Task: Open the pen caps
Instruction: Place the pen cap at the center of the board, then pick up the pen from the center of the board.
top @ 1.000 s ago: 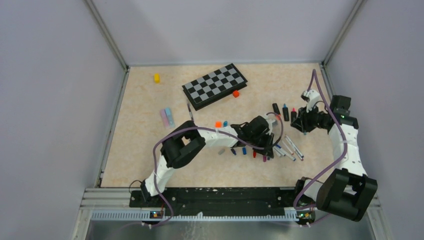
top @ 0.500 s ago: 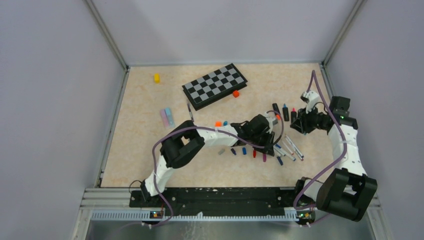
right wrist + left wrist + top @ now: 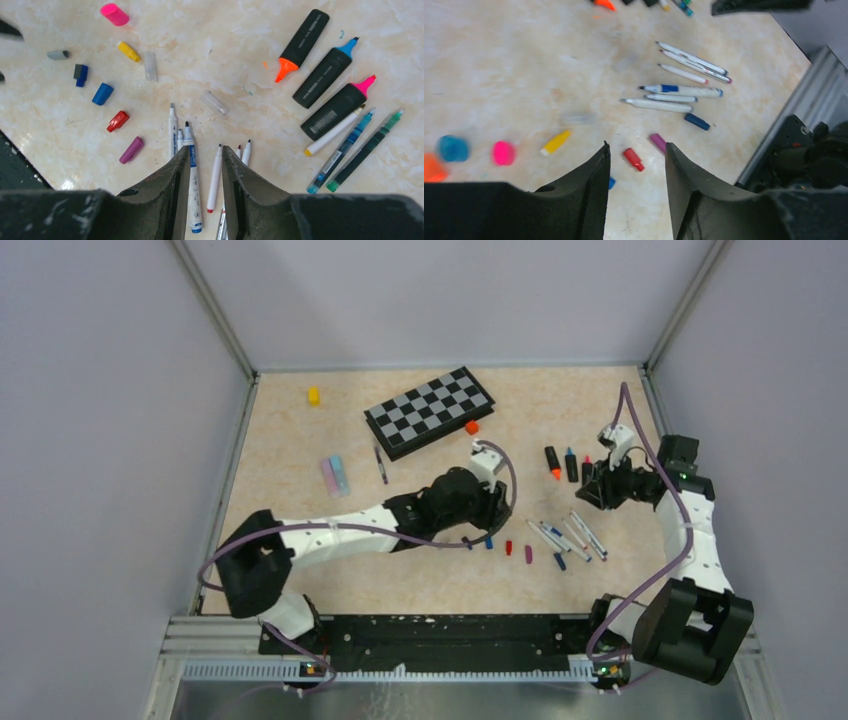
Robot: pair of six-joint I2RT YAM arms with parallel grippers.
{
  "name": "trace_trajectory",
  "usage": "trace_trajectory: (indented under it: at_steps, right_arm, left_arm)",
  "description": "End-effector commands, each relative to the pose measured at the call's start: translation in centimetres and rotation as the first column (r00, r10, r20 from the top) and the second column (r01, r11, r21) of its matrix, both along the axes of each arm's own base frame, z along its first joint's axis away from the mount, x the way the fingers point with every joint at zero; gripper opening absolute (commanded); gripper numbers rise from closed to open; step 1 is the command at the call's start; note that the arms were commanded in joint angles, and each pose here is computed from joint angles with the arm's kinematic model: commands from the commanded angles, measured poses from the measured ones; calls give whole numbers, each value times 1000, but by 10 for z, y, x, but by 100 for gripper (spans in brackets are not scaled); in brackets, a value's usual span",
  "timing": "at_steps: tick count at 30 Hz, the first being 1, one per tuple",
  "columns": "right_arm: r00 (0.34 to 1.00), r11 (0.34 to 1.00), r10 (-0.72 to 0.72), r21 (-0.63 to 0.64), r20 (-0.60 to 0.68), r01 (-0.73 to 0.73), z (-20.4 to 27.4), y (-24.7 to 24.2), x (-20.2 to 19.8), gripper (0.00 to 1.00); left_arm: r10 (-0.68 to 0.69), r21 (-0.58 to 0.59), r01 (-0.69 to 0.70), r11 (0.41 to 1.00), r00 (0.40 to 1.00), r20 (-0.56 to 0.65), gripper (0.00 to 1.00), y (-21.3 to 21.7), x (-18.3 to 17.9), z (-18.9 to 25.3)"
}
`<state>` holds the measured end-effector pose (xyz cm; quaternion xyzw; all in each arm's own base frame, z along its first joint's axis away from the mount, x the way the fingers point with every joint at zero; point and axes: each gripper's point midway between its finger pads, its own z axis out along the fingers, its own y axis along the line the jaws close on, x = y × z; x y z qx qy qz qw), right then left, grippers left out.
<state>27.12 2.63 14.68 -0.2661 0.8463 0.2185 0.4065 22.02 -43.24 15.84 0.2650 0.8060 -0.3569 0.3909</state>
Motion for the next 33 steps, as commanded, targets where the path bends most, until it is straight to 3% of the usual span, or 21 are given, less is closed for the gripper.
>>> trace_trajectory:
  at_steps: [1,3,5,9,12,23,33]
  right_arm:
    - [995,998,61,25,78,-63,10,9,-5,29]
    - [994,997,68,30,88,-71,10,11,-5,29]
    - [993,997,70,33,91,-73,9,12,-5,29]
    - [995,997,68,39,77,-71,5,11,-4,29]
    - [995,997,66,41,69,-68,3,11,-3,29]
    - [997,997,60,39,55,-62,-1,10,-3,29]
    - [997,998,61,31,55,-63,-2,9,-4,29]
  left_arm:
    - [275,25,-288,957,933,232,56,69,47,19]
    - [356,38,-378,925,897,260,72,100,56,16]
    - [438,39,-464,885,858,267,96,131,66,14]
    - [508,25,-520,854,843,177,99,179,88,4]
    - [592,38,-599,799,797,123,99,216,108,-8]
    - [778,259,-748,612,628,-26,93,271,171,-61]
    - [806,365,-740,564,589,-52,49,293,198,-100]
